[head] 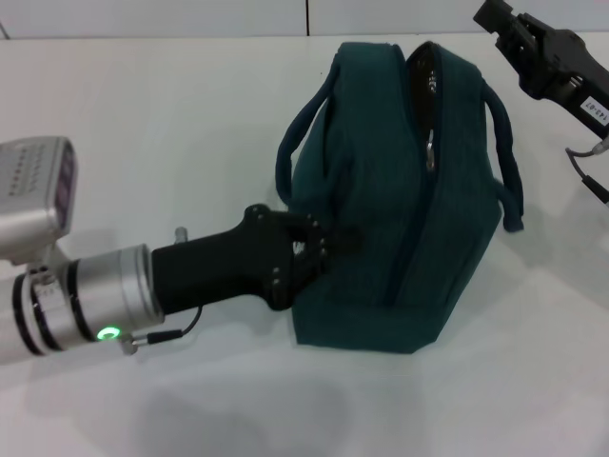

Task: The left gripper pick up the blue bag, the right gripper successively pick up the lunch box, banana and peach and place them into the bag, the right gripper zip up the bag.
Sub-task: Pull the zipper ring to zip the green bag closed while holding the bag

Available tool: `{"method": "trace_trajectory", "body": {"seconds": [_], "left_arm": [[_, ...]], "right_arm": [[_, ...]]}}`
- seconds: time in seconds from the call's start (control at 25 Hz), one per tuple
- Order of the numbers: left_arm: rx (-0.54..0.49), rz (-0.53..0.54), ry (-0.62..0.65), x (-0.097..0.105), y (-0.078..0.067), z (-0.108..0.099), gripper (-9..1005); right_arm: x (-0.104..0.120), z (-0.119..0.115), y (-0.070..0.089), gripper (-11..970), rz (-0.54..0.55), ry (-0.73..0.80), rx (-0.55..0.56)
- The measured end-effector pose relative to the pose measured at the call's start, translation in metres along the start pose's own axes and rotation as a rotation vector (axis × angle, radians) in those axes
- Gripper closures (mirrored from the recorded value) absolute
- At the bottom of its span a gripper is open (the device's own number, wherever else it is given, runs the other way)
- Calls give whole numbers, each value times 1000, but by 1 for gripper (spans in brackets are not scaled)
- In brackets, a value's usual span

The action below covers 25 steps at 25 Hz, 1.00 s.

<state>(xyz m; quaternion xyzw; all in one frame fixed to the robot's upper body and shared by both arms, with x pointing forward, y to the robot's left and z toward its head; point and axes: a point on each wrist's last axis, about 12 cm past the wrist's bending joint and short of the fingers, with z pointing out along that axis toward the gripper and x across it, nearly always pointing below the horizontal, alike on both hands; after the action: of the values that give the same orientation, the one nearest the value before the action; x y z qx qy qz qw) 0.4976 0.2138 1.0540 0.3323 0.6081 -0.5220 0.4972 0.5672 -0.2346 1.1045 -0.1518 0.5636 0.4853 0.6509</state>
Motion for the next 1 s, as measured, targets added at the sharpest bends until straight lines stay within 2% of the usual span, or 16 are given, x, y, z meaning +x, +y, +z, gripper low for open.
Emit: {"method": "trace_trajectory", "body": {"seconds": [0.24, 0.44, 0.56, 0.68, 0.84, 1.0], "left_arm": [[-12, -11, -8, 4, -4, -10, 939], [-21, -5, -12, 4, -5, -12, 941], [-22, -6, -13, 4, -5, -12, 941], [-23, -7, -15, 4, -5, -12, 941], [-19, -12, -15, 3, -4, -10, 941], [-15, -11, -14, 2, -4, -10, 941]], "right_arm": [[0, 1, -2, 934, 17, 8, 7], [-8, 3, -2, 920, 33, 65, -55], [-22, 6, -3, 911, 26, 160, -130], [-48, 17, -5, 903, 34, 329, -210], [-87, 41, -6, 721, 56, 610, -256], [-126, 71, -2, 551, 79, 813, -289]]}}
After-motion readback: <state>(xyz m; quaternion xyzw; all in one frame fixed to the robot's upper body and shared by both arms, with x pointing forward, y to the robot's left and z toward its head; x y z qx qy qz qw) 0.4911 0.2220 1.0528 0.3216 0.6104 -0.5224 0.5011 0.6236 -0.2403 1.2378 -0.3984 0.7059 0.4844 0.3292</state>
